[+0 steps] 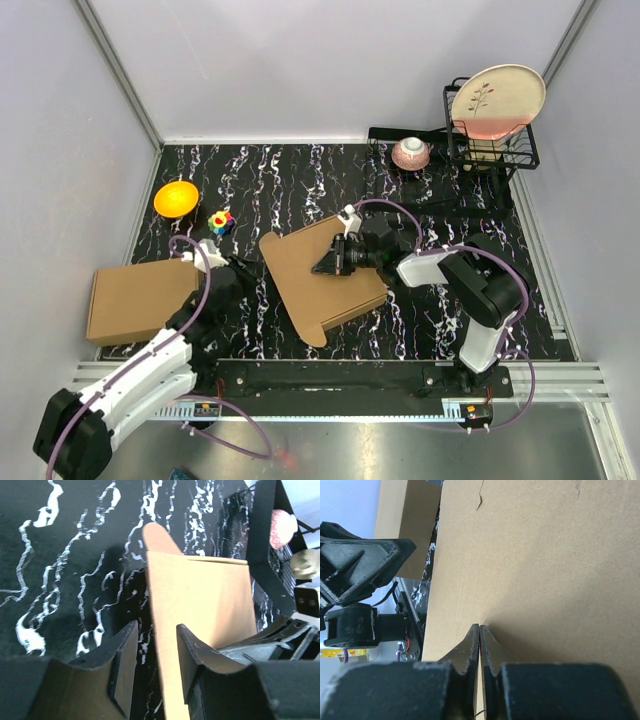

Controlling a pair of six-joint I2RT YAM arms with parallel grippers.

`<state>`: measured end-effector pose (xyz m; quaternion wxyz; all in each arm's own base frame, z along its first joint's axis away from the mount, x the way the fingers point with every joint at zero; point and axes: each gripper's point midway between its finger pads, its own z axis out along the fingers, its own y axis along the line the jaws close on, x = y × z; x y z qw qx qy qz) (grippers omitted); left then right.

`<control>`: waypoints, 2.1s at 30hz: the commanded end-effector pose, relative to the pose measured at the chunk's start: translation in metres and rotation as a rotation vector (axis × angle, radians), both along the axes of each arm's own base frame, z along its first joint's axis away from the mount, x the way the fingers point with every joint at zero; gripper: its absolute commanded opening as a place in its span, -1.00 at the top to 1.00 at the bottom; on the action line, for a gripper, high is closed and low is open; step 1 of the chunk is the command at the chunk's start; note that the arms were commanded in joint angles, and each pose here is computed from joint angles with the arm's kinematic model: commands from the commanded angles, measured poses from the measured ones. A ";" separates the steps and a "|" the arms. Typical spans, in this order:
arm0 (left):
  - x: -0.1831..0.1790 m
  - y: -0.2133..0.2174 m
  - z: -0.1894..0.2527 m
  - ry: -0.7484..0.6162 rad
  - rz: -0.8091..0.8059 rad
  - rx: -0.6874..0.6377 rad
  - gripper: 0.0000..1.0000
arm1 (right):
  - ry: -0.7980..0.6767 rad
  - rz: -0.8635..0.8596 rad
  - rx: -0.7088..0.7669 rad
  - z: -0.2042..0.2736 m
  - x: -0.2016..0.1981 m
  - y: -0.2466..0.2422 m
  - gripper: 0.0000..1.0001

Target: Fold the paper box

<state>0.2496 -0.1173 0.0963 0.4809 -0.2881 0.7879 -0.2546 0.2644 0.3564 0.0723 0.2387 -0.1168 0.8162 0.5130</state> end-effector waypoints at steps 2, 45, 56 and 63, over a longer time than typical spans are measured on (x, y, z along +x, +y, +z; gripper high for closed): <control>0.029 -0.046 0.050 -0.116 -0.153 -0.073 0.17 | 0.112 -0.003 -0.165 -0.062 -0.021 -0.018 0.86; 0.022 -0.004 0.033 -0.019 -0.022 0.043 0.10 | -0.165 -0.487 -0.529 -0.005 0.040 -0.142 0.06; -0.023 0.029 -0.041 0.088 0.114 -0.052 0.18 | -0.150 -0.507 -0.584 -0.020 0.043 -0.150 0.23; -0.029 0.012 -0.074 0.158 0.069 -0.133 0.19 | -0.133 -0.519 -0.582 -0.027 0.038 -0.153 0.18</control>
